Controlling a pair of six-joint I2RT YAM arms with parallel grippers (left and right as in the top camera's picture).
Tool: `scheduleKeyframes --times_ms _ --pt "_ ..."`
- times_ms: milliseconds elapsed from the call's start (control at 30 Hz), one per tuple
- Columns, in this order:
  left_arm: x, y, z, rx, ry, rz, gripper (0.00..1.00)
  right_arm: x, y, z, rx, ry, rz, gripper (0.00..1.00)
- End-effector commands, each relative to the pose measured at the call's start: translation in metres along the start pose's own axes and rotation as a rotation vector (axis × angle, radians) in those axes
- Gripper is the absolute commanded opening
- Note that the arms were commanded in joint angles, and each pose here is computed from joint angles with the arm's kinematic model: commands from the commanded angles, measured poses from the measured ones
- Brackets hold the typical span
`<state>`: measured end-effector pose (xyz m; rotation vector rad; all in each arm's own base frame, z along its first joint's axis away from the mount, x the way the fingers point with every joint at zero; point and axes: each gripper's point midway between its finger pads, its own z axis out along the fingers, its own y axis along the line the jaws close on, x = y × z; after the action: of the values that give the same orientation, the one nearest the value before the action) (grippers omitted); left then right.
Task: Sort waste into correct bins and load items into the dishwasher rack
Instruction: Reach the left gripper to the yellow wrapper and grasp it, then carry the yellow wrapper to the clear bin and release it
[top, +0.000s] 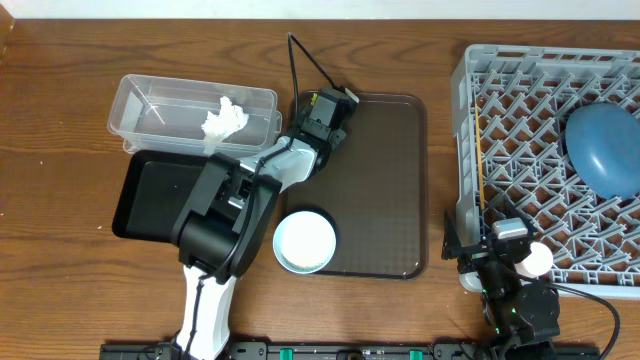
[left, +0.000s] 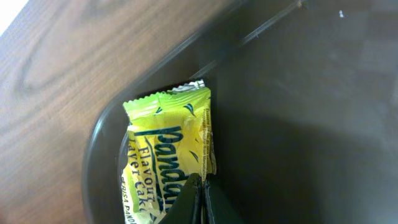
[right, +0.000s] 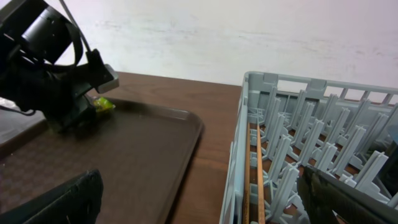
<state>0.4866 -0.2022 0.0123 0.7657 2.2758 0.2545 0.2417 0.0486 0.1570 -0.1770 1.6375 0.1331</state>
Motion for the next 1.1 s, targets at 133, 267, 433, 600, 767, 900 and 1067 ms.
scheduleKeyframes --times_ms 133,267,433,600,767,900,1067 --pt "-0.071 0.018 -0.108 0.084 -0.174 -0.242 0.06 0.000 0.001 0.000 -0.005 -0.002 -0.004 0.99" --pt "-0.057 0.052 -0.157 0.033 -0.121 -0.404 0.06 0.000 0.001 0.000 -0.005 -0.002 -0.004 0.99" --pt "-0.006 0.101 -0.157 -0.069 0.028 -0.589 0.06 0.000 0.001 0.000 -0.005 -0.002 -0.004 0.99" --pt "0.030 0.136 -0.127 -0.083 0.103 -0.717 0.25 0.000 0.001 0.000 -0.005 -0.002 -0.004 0.99" --pt "0.033 0.134 -0.146 0.054 0.122 -0.769 0.55 0.000 0.001 0.000 -0.005 -0.002 -0.004 0.99" --pt "0.017 0.132 -0.192 0.103 0.053 -0.764 0.58 0.000 0.001 0.000 -0.005 -0.002 -0.004 0.99" --pt "0.009 0.127 -0.261 0.121 -0.028 -0.741 0.59 0.000 0.001 0.000 -0.005 -0.002 -0.004 0.99"
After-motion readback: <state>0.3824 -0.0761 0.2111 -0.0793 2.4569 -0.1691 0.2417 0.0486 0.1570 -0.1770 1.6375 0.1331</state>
